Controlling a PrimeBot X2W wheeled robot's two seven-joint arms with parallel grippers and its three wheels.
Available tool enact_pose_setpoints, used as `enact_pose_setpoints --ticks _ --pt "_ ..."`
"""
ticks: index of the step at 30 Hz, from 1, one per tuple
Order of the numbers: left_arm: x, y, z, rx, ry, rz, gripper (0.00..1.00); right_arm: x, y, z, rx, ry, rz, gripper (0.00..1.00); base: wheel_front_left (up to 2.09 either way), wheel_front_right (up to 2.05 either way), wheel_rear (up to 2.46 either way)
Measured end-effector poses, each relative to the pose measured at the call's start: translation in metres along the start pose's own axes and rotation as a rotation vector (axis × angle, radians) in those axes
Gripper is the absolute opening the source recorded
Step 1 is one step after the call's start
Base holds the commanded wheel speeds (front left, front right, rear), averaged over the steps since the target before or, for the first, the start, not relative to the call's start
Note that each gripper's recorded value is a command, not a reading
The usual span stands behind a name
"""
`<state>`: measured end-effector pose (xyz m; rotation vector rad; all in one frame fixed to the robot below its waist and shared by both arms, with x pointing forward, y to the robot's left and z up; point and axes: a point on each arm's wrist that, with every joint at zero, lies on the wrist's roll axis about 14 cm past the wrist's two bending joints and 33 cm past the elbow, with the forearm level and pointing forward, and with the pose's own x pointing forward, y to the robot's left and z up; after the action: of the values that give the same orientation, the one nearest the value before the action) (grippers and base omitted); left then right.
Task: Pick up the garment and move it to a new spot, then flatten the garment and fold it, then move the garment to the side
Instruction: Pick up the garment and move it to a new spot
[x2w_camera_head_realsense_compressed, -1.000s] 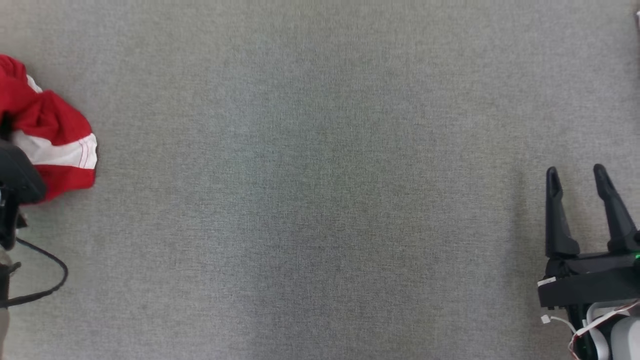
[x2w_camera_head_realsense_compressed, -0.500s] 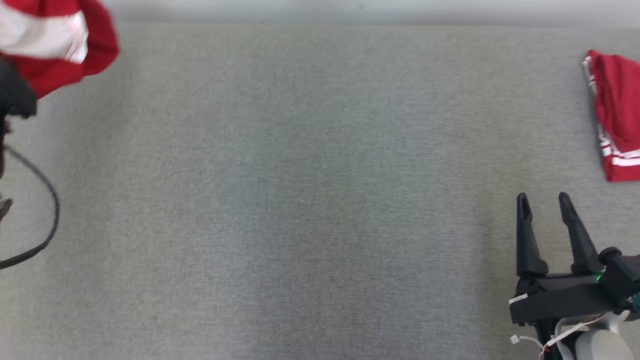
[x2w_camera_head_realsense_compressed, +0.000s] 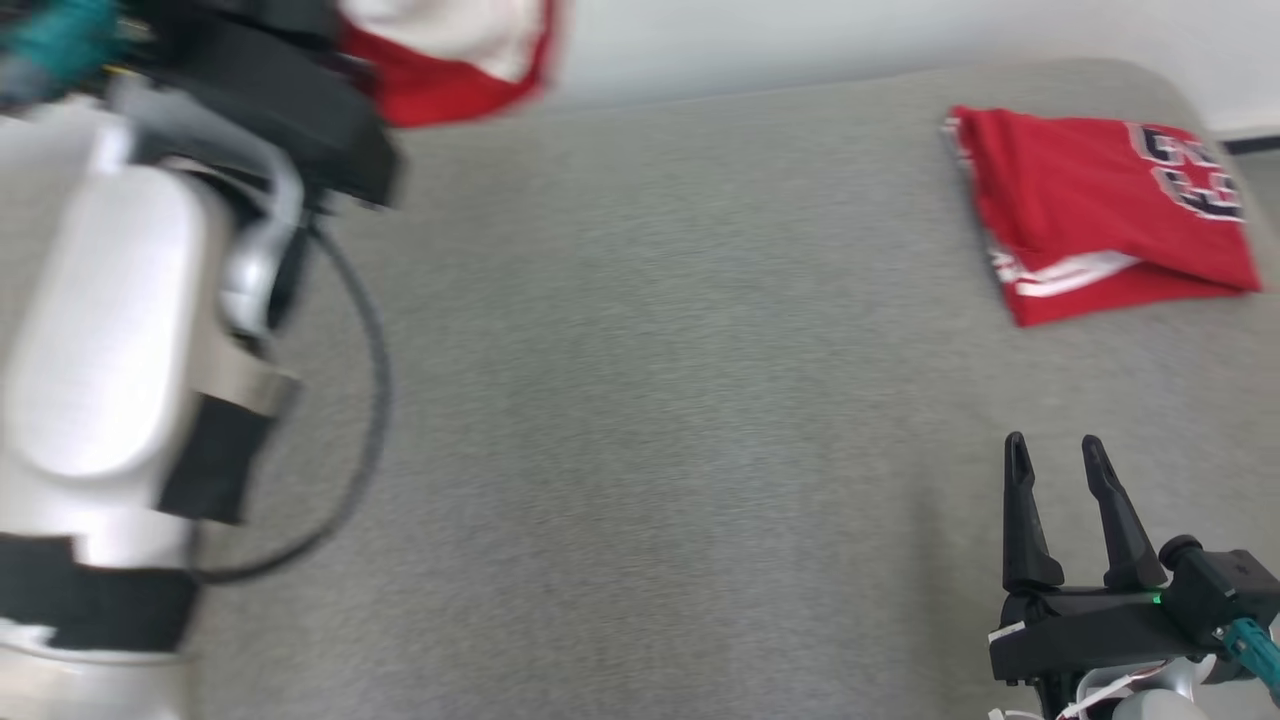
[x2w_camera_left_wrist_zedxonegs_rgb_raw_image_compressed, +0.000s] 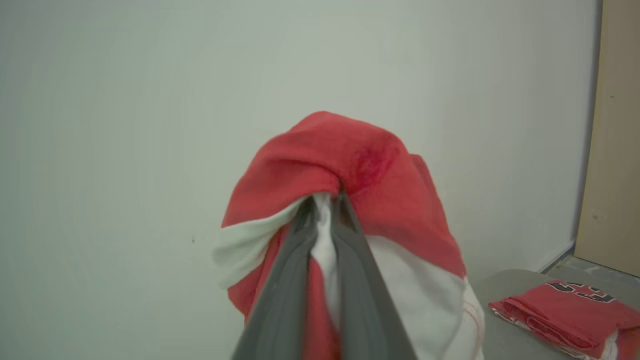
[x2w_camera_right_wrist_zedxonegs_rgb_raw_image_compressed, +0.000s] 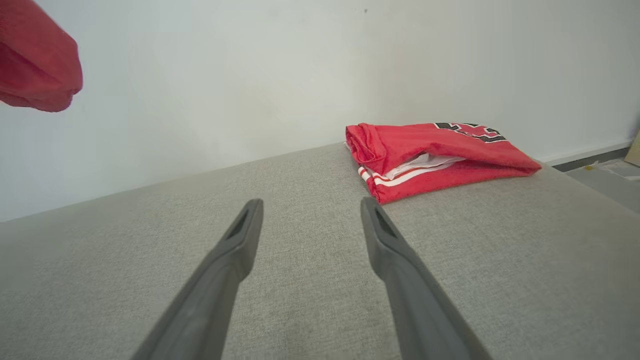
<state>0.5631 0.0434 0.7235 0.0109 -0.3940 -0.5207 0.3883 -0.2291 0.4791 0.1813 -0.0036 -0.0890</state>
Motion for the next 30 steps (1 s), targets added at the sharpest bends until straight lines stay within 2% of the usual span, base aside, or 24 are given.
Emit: enact_pose_setpoints --ticks 6,11,16,22,26,28,30 --pt "0.014 -0.091 -0.01 -0.152 -0.005 -0.16 0.0 -0.02 -0.027 0.009 -0.002 -0.022 -0.085 1.0 0.0 0.0 0.0" --pt "0.002 -0.138 -0.047 -0.252 0.075 -0.227 0.0 -0.028 -0.038 0.01 -0.006 -0.028 -0.122 1.0 0.0 0.0 0.0" --pt "-0.034 -0.15 -0.105 -0.327 0.216 -0.195 0.0 -0.025 -0.033 0.005 0.001 -0.016 -0.11 1.0 0.0 0.0 0.0" --pt "-0.098 -0.16 -0.172 -0.378 0.411 -0.144 0.0 -0.021 -0.021 0.0 0.011 -0.004 -0.075 1.0 0.0 0.0 0.0" --pt "-0.132 -0.166 -0.198 -0.414 0.498 -0.112 0.01 -0.019 -0.015 -0.002 0.015 0.0 -0.055 1.0 0.0 0.0 0.0" --pt "-0.145 -0.174 -0.205 -0.412 0.53 -0.122 1.0 -0.018 -0.011 -0.002 0.016 0.0 -0.044 1.0 0.0 0.0 0.0" --pt "-0.15 -0.179 -0.204 -0.41 0.522 -0.137 1.0 -0.018 -0.009 -0.001 0.015 -0.002 -0.035 1.0 0.0 0.0 0.0"
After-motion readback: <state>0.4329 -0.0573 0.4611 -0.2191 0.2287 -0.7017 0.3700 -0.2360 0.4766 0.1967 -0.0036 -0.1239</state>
